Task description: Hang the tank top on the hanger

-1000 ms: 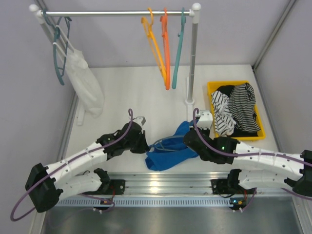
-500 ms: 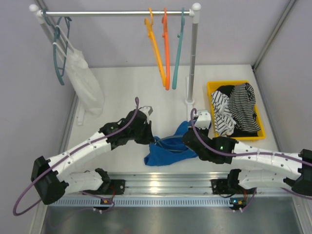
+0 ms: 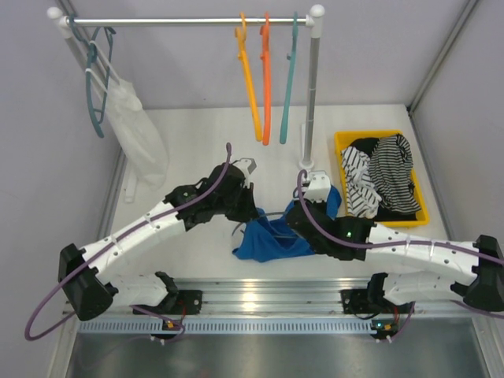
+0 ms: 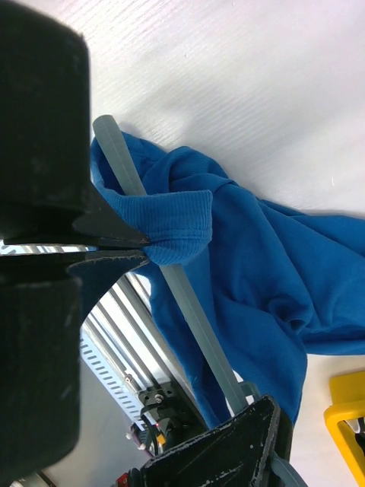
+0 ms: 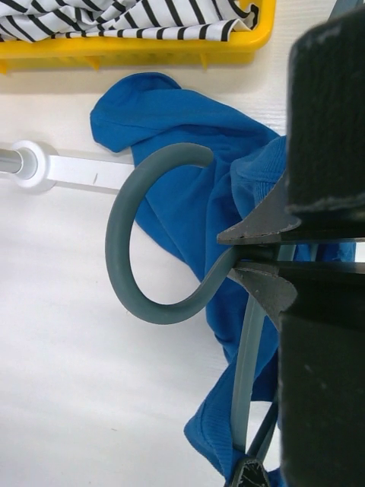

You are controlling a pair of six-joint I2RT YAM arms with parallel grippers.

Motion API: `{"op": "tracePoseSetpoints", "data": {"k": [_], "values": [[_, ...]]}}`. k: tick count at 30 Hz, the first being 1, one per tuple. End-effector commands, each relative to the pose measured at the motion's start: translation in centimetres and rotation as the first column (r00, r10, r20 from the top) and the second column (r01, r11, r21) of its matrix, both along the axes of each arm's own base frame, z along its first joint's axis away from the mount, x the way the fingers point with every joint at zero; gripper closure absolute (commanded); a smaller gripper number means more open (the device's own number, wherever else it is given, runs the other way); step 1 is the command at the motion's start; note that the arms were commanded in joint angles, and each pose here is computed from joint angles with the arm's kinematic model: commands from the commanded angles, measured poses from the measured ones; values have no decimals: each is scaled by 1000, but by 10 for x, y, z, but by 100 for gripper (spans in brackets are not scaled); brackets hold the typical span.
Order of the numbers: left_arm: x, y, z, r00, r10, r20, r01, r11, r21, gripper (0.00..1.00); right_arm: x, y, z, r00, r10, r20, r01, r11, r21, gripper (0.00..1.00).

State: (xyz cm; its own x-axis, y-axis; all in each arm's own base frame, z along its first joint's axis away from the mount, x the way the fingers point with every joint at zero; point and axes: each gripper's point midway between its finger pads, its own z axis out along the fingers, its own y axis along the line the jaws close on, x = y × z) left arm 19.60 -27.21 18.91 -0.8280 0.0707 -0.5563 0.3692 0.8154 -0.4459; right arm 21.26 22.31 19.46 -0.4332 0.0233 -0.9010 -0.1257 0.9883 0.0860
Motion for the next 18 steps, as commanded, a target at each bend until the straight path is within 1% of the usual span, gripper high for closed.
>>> {"op": "tracePoseSetpoints", "data": {"k": [1, 4, 5, 7, 8, 10, 11, 14, 17, 18], "values": [[6, -7, 22, 999, 7, 36, -6, 999, -31, 99, 7, 26, 40, 997, 4, 77, -13, 993, 114, 100], [11, -10, 30, 998, 9, 62, -7, 999, -38, 96, 8, 32, 42, 997, 14, 81, -23, 993, 113, 100], [11, -11, 33, 998, 7, 68, -4, 999, -42, 91, 8, 34, 44, 996, 17, 82, -27, 993, 115, 100], [12, -13, 36, 997, -7, 82, 11, 999, -48, 87, 7, 36, 45, 996, 26, 84, -36, 992, 117, 100], [13, -13, 36, 996, -10, 85, 14, 999, -45, 82, 8, 37, 45, 996, 27, 84, -37, 993, 115, 100], [11, -16, 37, 995, -37, 92, 42, 998, -46, 78, 8, 39, 44, 996, 33, 83, -42, 993, 112, 100], [11, -16, 36, 995, -44, 91, 48, 998, -44, 74, 8, 39, 43, 996, 33, 83, -42, 993, 112, 100], [10, -17, 37, 992, -67, 105, 71, 997, -43, 68, 7, 42, 40, 996, 42, 81, -51, 992, 114, 100], [10, -17, 40, 987, -96, 133, 101, 994, -37, 59, 6, 46, 39, 996, 55, 77, -64, 990, 128, 100], [10, -16, 40, 985, -100, 142, 106, 994, -32, 54, 5, 47, 39, 995, 63, 74, -72, 989, 129, 100]]}}
